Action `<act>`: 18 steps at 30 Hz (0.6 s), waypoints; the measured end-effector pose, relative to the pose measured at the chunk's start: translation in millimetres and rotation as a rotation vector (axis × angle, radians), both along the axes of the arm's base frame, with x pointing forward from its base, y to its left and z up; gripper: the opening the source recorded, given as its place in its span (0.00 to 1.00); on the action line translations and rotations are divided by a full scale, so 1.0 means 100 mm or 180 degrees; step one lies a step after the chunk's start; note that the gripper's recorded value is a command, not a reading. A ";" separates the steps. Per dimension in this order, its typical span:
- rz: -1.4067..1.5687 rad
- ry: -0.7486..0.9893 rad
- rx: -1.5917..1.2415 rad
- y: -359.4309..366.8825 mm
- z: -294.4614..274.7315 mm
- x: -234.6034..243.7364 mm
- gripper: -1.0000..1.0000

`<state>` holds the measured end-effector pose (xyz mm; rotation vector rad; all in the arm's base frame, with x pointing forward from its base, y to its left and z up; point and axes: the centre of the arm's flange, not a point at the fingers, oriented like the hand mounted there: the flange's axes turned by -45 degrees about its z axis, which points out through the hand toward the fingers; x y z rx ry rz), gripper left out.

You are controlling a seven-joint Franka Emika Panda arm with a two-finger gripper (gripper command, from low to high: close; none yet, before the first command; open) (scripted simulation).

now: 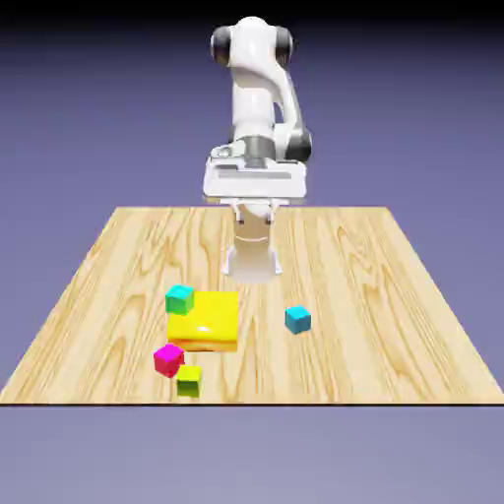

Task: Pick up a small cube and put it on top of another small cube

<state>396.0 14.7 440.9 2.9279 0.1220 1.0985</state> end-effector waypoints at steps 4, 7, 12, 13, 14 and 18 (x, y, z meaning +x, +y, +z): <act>0.0239 0.0834 -0.0141 0.33 -0.59 0.13 0.50; 0.0414 0.1454 -0.0270 0.58 -1.04 0.14 0.50; 0.0702 0.2474 -0.0533 0.96 -1.77 0.00 0.50; 0.0789 0.2674 -0.0607 1.07 -1.91 -0.07 0.50; 0.0813 0.2877 -0.0655 1.10 -2.04 -0.11 0.50; 0.1032 0.3668 -0.0929 1.34 -2.55 -0.40 0.50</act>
